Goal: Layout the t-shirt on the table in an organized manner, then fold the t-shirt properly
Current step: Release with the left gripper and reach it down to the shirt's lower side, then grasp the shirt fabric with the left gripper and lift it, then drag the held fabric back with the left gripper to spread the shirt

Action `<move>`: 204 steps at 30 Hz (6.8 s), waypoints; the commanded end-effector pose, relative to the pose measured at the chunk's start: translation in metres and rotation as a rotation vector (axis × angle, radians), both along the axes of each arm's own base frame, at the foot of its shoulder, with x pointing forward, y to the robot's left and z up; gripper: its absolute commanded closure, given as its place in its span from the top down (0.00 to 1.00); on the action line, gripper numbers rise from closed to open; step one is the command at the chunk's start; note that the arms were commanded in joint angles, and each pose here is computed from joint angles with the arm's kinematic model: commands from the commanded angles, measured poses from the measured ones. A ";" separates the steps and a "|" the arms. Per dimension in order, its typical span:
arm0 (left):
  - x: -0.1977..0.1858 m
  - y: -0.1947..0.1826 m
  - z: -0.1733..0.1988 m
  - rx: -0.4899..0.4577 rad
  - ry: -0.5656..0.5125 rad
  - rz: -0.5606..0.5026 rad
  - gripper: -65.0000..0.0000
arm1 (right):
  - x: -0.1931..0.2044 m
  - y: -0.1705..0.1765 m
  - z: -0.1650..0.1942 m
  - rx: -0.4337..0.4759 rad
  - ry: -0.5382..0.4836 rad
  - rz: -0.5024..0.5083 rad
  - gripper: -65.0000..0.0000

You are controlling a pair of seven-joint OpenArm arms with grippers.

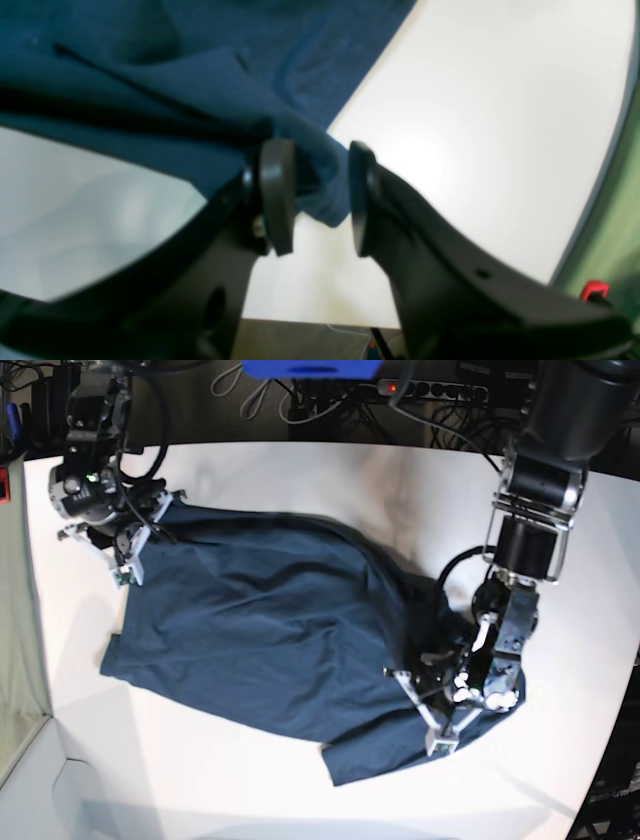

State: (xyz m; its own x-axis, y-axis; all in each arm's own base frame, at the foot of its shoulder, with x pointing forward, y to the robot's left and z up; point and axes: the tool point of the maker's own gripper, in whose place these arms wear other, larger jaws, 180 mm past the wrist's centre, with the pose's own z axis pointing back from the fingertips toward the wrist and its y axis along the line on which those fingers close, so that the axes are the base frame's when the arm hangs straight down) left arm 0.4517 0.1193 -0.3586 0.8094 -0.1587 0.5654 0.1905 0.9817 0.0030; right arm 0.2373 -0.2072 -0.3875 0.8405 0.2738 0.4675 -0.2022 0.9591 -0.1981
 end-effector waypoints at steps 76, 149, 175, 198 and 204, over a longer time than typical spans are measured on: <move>-0.038 0.015 -0.016 -0.177 -0.485 0.126 1.00 | 0.021 -0.004 0.019 -0.019 -0.075 0.014 0.30; -0.080 0.008 0.051 -0.302 -0.556 0.221 0.00 | 0.024 -0.017 0.012 -0.043 -0.048 0.011 0.30; -0.300 0.147 0.038 -0.636 -0.170 0.765 0.00 | 0.021 -0.015 0.011 -0.036 -0.044 0.014 0.30; -0.338 0.174 0.030 -0.635 -0.069 0.885 0.01 | 0.012 -0.011 0.005 -0.024 -0.026 0.011 0.30; -0.340 0.164 0.027 -0.665 -0.019 0.863 0.22 | 0.014 -0.006 0.015 -0.023 -0.055 0.014 0.30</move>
